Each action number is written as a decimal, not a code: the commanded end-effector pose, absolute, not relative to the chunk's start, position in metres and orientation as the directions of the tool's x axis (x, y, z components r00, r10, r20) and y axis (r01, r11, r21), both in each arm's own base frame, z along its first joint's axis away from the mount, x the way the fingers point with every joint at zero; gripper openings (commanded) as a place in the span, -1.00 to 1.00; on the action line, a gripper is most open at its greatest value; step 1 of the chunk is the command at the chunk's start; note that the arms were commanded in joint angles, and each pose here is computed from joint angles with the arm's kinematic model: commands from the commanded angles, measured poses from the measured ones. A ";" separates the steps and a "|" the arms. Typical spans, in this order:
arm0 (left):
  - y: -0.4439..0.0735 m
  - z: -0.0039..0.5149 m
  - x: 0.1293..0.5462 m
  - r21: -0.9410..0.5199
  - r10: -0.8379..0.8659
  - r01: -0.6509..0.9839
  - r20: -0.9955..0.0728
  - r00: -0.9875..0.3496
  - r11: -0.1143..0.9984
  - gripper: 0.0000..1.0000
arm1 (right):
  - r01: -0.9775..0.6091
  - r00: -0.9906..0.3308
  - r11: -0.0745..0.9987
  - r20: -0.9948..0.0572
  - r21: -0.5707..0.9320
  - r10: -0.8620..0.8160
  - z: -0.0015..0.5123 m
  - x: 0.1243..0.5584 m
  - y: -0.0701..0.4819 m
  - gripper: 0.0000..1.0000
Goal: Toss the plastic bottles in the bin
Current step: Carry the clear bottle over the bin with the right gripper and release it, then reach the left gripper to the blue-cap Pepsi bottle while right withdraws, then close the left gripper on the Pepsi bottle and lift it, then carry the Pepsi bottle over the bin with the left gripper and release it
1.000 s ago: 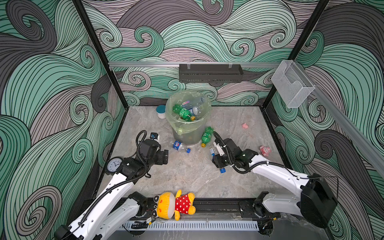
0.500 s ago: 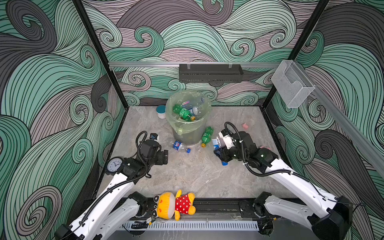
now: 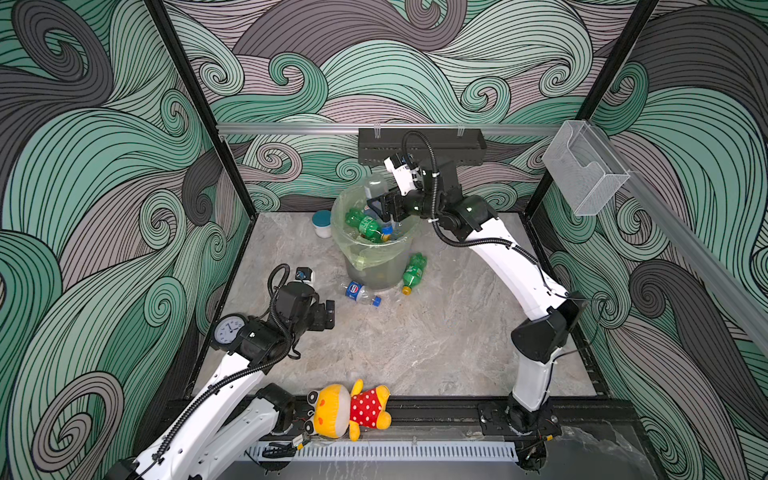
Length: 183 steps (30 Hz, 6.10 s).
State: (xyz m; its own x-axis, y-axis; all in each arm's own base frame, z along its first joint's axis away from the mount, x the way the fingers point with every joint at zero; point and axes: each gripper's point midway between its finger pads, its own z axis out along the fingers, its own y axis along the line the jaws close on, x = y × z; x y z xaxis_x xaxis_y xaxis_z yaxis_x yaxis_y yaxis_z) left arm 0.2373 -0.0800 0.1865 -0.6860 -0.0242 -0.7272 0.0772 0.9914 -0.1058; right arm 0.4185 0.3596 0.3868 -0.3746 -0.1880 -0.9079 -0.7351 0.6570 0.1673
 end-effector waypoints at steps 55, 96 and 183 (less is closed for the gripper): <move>-0.134 0.047 0.354 -0.453 -0.693 -0.528 -0.397 -0.602 0.718 0.80 | -0.536 -0.469 0.839 -0.859 0.095 -0.203 0.246 0.265 0.188 1.00; -0.104 0.042 0.297 -0.321 -0.527 -0.426 -0.387 -0.757 0.846 0.45 | -0.538 -0.487 0.835 -0.851 0.115 -0.197 0.237 0.275 0.196 1.00; -0.124 0.406 0.344 -0.299 -0.219 0.178 -0.905 -0.366 0.938 0.86 | -0.250 -0.734 0.946 -0.678 0.207 -0.045 0.142 0.318 0.181 1.00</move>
